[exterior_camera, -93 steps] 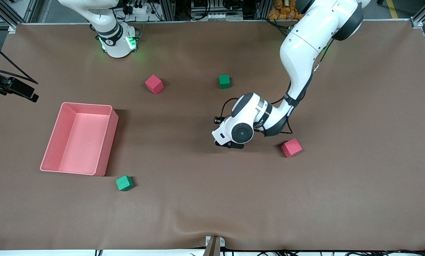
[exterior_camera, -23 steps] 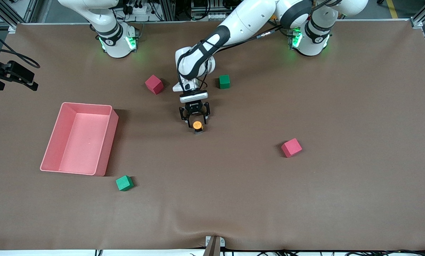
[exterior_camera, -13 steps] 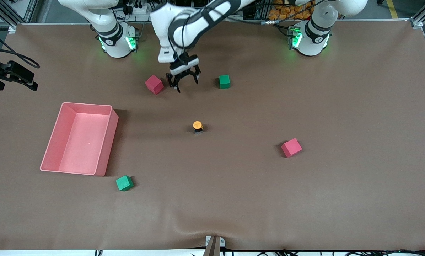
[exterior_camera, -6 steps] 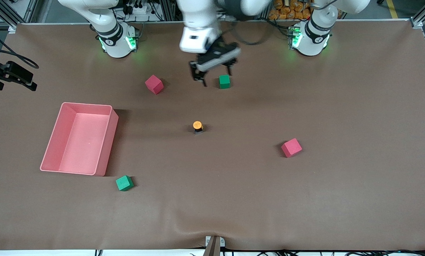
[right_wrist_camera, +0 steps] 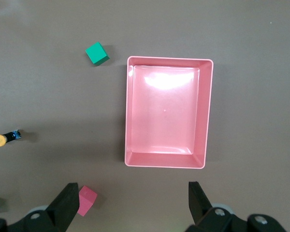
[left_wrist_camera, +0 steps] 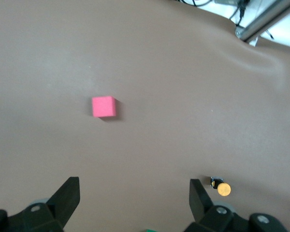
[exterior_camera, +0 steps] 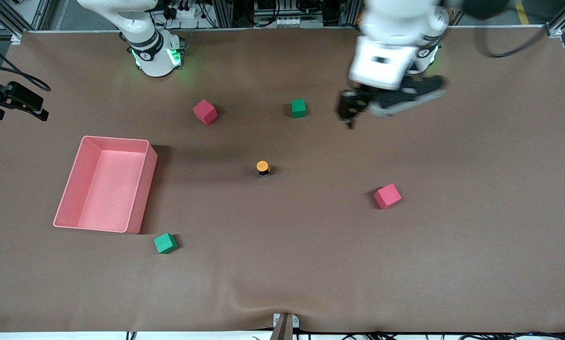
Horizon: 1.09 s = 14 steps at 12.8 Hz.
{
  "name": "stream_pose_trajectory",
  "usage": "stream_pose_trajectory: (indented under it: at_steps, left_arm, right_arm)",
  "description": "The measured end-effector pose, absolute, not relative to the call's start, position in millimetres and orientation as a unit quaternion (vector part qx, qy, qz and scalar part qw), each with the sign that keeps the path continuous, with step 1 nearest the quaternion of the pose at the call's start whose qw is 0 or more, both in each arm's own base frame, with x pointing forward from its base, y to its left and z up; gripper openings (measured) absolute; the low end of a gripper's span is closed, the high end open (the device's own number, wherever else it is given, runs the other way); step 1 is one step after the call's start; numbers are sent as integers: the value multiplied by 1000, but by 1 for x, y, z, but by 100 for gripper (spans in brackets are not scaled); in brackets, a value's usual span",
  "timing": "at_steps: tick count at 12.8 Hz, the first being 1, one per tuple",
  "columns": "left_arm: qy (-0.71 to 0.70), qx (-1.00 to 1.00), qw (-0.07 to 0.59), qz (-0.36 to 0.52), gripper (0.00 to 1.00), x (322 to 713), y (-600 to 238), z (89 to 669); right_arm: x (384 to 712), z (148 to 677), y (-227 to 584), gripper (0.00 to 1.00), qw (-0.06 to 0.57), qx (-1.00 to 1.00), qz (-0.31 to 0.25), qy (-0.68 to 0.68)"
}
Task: Place and upright button with both arms
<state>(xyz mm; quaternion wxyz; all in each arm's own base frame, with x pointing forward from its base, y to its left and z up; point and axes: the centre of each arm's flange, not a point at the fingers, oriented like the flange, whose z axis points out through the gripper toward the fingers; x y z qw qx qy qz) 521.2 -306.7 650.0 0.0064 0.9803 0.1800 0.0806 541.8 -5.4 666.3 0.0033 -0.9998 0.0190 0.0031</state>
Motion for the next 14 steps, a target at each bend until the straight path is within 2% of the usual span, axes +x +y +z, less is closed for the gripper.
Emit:
stream_pose_trajectory:
  at_steps: [7, 14]
  left_arm:
    - [120, 992, -4, 48, 100, 558, -109, 680]
    - [55, 998, -23, 8, 100, 562, -20, 668]
  right_arm:
    - [542, 666, -5, 100, 3, -1000, 3, 19]
    - [542, 666, -6, 100, 3, -1000, 3, 19]
